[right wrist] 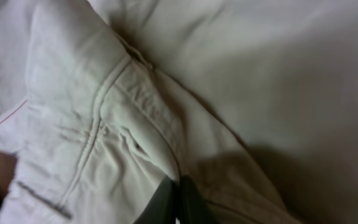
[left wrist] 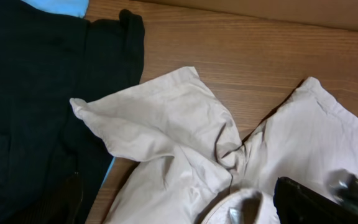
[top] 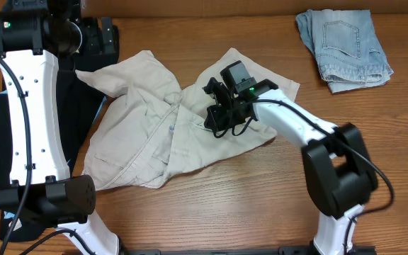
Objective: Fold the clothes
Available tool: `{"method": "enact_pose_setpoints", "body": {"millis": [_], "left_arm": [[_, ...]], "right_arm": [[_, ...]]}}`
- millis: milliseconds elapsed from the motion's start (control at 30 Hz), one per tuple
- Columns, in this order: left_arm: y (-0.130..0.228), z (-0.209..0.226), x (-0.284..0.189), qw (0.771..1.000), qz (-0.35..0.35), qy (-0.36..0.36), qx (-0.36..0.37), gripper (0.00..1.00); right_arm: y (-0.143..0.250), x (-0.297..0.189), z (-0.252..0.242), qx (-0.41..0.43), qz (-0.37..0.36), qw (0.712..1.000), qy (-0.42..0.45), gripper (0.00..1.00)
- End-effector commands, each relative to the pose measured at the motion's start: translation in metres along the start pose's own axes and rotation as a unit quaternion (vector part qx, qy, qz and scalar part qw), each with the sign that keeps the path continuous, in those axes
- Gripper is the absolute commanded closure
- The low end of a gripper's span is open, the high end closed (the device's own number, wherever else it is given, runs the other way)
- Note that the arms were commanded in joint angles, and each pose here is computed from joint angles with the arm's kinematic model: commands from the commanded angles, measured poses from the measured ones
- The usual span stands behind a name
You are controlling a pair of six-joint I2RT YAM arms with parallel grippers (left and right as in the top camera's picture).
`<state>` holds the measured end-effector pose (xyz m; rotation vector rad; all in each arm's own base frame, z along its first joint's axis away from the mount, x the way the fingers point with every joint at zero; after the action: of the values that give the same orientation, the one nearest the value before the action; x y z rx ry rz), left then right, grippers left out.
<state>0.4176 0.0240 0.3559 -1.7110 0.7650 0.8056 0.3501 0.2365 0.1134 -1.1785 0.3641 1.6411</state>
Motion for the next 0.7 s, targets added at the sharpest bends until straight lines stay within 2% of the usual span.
{"method": "enact_pose_setpoints", "body": {"millis": [0,200,300,467,533,667], "left_arm": [[0.000,-0.001,0.001,1.000,-0.001,-0.002,0.013,0.00],[0.000,-0.001,0.001,1.000,0.000,-0.002,0.014,0.00],[0.001,-0.001,0.001,1.000,0.001,-0.002,0.014,0.00],[0.001,-0.001,0.001,1.000,0.001,-0.002,0.014,0.00],[0.001,-0.001,0.001,1.000,0.002,-0.002,0.013,0.00],[0.002,-0.002,0.001,1.000,0.006,-0.001,0.019,0.00]], "right_arm": [[-0.007,-0.064,0.028,-0.018,-0.048,0.999,-0.006,0.96],[0.039,-0.127,0.054,0.031,-0.005,0.999,0.008,0.96],[0.076,-0.139,0.060,0.080,0.073,0.993,0.035,0.96],[0.123,-0.127,0.064,0.152,0.189,0.967,0.075,0.96],[0.148,-0.108,0.061,0.200,0.232,0.946,0.107,0.96],[0.175,-0.087,0.052,0.257,0.259,0.920,0.139,0.81]]}}
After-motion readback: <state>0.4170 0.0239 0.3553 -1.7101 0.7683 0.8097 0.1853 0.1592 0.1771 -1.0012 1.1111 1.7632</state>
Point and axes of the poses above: each gripper's point midway between its finger pads, its own x axis out along the fingers, its own z axis along the line the jaws close on, y = z × x, the point moved 7 cm from there along -x, back along the fingers, and after that the axes turned 6 degrees about -x, right-handed, at the moved point
